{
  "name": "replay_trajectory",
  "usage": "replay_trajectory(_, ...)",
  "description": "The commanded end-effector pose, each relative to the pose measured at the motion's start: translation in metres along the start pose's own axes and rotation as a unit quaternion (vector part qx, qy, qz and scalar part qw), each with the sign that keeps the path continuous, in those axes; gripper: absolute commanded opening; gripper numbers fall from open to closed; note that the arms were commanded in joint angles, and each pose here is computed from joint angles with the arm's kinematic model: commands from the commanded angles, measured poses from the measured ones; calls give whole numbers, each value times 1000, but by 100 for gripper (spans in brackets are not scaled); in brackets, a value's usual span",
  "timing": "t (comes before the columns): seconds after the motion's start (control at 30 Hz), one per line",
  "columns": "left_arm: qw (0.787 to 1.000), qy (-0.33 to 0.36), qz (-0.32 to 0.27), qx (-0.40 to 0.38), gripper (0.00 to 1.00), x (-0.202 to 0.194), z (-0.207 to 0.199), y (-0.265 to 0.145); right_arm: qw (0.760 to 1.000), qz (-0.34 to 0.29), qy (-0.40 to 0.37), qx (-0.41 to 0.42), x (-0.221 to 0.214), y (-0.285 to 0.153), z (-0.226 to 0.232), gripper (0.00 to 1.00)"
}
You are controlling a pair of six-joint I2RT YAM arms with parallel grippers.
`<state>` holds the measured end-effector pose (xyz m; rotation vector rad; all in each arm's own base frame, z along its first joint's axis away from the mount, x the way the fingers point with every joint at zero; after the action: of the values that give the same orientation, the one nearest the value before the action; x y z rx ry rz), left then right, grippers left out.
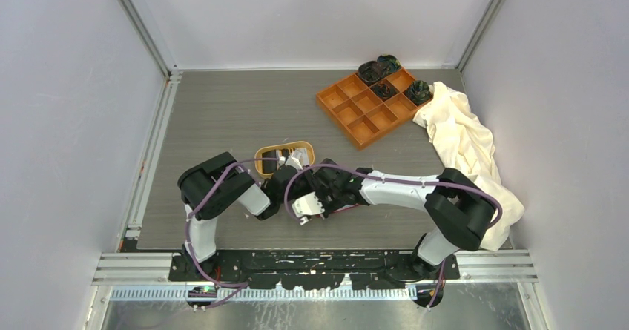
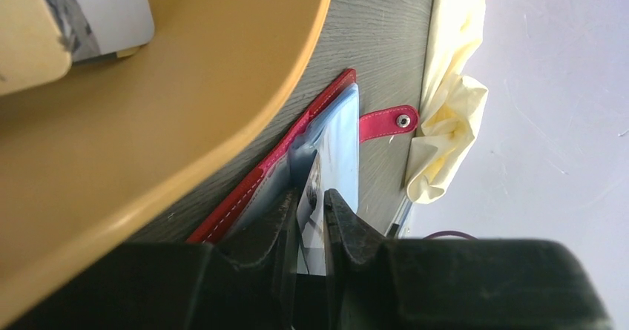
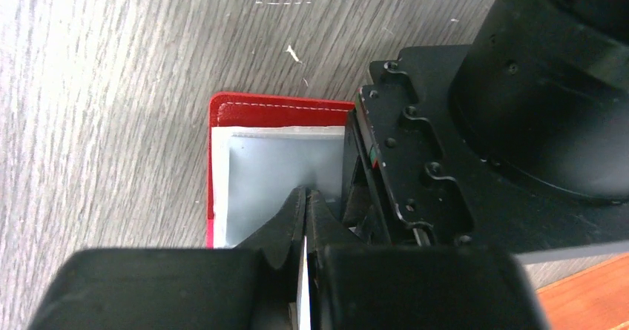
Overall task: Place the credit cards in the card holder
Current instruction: Insert the credit card into the card holder.
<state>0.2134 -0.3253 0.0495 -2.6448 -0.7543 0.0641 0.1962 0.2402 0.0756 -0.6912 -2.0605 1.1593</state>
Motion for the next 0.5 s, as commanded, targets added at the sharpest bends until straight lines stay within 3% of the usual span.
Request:
replay_trajectory(0.0, 998, 12, 7, 56, 21, -3, 29, 0, 999, 31, -15, -2, -6, -4, -5, 7)
replay_trajectory(0.47, 999, 11, 10, 52, 24, -2, 29, 0, 998, 62, 27, 10, -40, -25, -8, 8)
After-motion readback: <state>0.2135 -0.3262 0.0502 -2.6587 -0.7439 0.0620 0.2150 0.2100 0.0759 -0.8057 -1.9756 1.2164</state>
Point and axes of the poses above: each gripper's point midway between its finger pads, its own y axis out along the fingers, its own z axis along the line the jaws close on, x = y × z, the point moved 6 cm from there along -y, back along the fingers, and after that the axes turned 8 degrees about -y, right-handed, at the moved point
